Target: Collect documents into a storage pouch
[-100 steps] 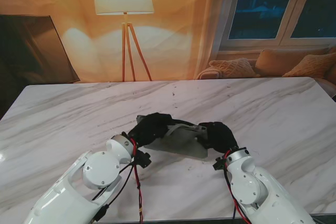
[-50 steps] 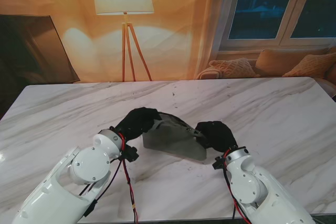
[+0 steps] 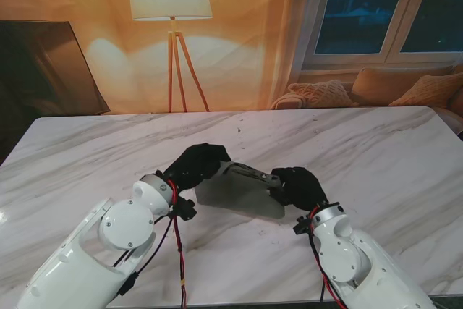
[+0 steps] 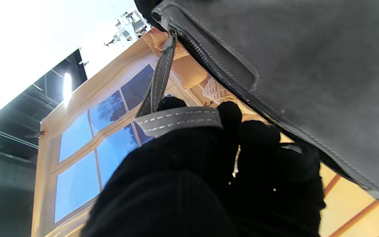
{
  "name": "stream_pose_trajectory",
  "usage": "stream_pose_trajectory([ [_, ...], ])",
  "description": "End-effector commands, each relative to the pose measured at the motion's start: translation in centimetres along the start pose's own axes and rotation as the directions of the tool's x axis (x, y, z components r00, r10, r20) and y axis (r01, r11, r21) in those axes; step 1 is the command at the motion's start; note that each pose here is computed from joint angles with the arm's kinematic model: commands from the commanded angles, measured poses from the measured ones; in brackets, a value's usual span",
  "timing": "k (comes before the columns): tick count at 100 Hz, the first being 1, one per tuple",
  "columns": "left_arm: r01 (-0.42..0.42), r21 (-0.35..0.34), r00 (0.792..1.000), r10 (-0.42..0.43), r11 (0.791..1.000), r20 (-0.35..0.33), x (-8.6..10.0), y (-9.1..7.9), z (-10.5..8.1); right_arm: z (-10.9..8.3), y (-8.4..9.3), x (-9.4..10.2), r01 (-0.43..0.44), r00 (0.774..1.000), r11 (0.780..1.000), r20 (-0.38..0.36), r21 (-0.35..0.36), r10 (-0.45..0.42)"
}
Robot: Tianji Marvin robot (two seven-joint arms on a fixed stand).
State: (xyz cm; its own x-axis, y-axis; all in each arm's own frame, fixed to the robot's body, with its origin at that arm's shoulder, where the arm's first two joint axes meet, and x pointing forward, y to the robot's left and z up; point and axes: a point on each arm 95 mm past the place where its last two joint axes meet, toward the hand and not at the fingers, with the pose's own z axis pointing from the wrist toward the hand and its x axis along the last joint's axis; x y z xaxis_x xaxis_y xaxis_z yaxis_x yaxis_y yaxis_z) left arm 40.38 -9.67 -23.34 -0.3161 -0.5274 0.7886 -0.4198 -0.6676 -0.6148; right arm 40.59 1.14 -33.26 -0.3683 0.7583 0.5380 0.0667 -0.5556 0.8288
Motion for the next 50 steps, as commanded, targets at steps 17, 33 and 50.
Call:
stream_pose_trajectory([
  [17, 0.005, -0.041, 0.999, -0.007, 0.999, -0.043, 1.5, 1.0, 0.0, -0.5, 0.5, 0.7, 0.002, 0.999, 1.0, -0.036, -0.022, -0.003],
  [33, 0.018, -0.055, 0.999, -0.02, 0.998, -0.035, 1.3, 1.4, 0.5, -0.7, 0.9, 1.1, -0.002, 0.999, 0.999, -0.053, -0.043, 0.0],
  [50, 0.027, -0.056, 0.999, -0.028, 0.998, -0.025, 1.1, 1.5, 0.9, -0.8, 0.9, 1.3, -0.014, 0.999, 0.998, -0.053, -0.055, 0.011],
])
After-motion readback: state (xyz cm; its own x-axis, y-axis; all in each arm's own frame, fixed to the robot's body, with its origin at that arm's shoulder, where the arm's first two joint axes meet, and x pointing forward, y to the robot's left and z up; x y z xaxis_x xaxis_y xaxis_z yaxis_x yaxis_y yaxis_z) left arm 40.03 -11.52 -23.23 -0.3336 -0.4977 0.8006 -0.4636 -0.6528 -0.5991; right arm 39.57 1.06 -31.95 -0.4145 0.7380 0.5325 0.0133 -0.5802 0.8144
